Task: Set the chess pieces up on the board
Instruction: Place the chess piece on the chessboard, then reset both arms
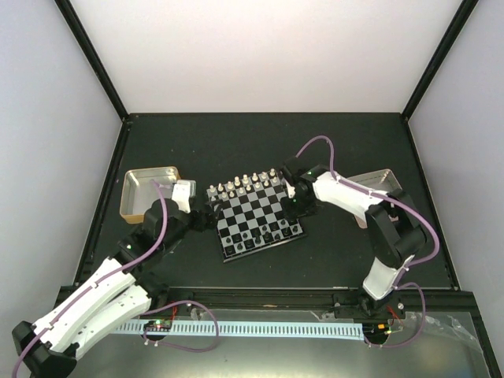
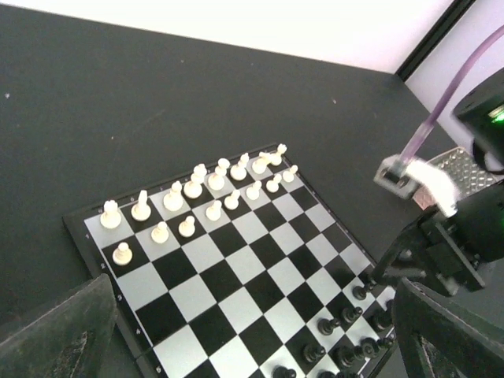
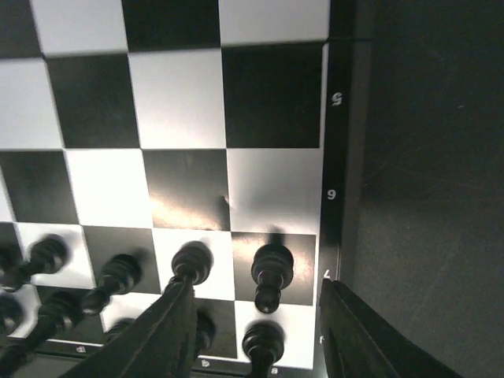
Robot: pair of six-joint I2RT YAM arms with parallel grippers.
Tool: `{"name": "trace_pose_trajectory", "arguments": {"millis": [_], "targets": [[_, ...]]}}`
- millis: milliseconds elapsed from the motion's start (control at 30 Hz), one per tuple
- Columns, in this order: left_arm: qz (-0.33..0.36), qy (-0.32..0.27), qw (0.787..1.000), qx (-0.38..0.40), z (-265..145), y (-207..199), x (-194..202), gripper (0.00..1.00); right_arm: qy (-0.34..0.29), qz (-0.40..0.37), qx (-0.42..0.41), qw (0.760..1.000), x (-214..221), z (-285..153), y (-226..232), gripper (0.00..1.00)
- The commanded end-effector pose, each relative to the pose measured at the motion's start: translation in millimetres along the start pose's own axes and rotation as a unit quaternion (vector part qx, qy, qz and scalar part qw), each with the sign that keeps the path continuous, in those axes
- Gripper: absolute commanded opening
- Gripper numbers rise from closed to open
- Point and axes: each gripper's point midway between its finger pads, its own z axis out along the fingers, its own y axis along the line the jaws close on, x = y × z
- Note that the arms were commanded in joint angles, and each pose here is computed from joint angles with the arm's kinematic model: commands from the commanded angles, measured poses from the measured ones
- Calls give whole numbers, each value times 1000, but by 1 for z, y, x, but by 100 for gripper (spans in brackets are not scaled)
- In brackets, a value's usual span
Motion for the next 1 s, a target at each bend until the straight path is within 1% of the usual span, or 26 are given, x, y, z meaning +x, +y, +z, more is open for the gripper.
{"name": "trace_pose_trajectory", "arguments": {"millis": [0,133,233,300,400,500,567,600,667,733,767,833,900,967], "targets": [[-10,5,1000,-2,-8,-6,-15,99,-94,11,-3,996,-28,-43,5,47],[-19,22,999,-15,-14,-5,-18,99,-173,34,3,984,-37,-77,-1,57],[-17,23,999,-16,-22,-6,-21,99,-249,60,14,967,-40,-106,-14,62],[-12,15,1000,-15,-29,-6,-25,99,-305,75,19,949,-39,-130,-23,62],[6,2,1000,-3,-44,-12,-36,99,-391,96,34,915,-28,-175,-41,64],[7,-15,1000,-2,-64,-15,-52,99,-459,133,57,877,-4,-215,-66,76],[7,-25,1000,-8,-76,-14,-61,99,-487,142,62,860,13,-231,-76,83],[6,-30,999,-14,-81,-12,-64,99,-495,135,58,856,19,-236,-77,84],[0,-36,999,-34,-89,-4,-67,99,-496,123,53,858,32,-244,-77,89],[0,-34,998,-44,-96,1,-65,99,-494,129,59,858,47,-247,-84,97],[-4,-36,998,-52,-100,5,-64,99,-492,140,66,857,55,-249,-90,100],[-7,-46,997,-68,-110,12,-64,99,-489,151,83,855,71,-250,-100,100],[-12,-64,995,-79,-120,19,-68,99,-499,168,94,845,83,-256,-110,100],[-14,-83,993,-82,-129,23,-70,99,-519,178,85,832,92,-266,-114,100]]}}
